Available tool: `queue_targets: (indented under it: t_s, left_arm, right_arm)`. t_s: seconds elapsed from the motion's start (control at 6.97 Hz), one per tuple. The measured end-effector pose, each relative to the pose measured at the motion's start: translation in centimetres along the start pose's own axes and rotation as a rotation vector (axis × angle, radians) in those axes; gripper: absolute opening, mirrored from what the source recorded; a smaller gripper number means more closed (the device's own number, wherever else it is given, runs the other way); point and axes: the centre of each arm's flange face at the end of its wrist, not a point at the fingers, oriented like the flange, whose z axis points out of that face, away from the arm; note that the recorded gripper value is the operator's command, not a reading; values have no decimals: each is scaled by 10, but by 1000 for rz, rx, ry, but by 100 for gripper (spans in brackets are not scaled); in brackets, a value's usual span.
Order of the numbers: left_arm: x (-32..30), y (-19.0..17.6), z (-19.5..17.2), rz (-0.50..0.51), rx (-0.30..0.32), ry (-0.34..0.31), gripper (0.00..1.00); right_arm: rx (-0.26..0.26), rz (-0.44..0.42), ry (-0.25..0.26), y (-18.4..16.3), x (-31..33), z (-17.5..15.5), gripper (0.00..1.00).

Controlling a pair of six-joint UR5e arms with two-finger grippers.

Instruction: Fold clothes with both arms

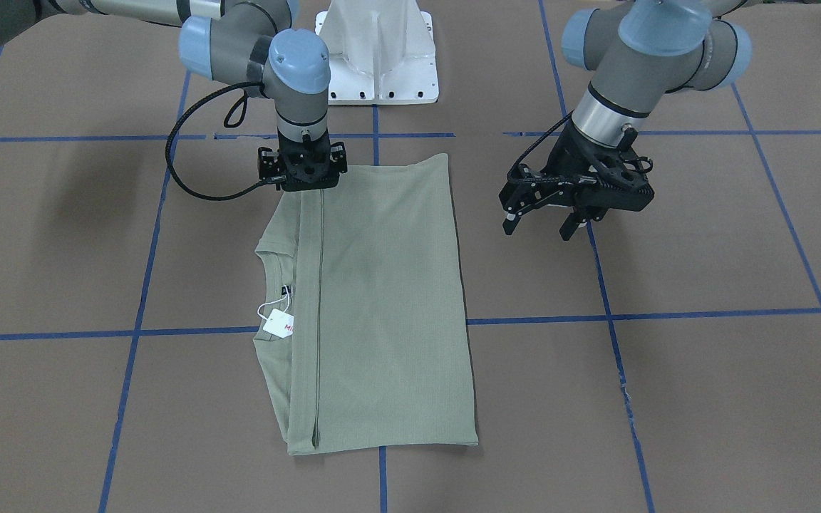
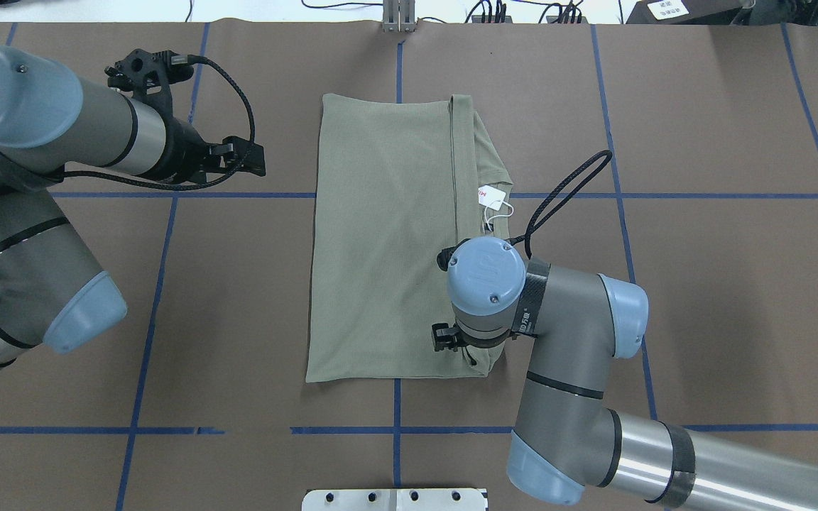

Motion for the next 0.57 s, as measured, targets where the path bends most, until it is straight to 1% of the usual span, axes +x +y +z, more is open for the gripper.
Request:
queue_targets:
  t_s: [0.14,0.57]
  left_arm:
    - [0,1,1,-1,-6,1,100]
    - [0,3,4,-1,-13,-1,100]
  right_arm:
    - [-8,-4,13,1,2,2,100]
    - [-13,-5,24,2,5,5,100]
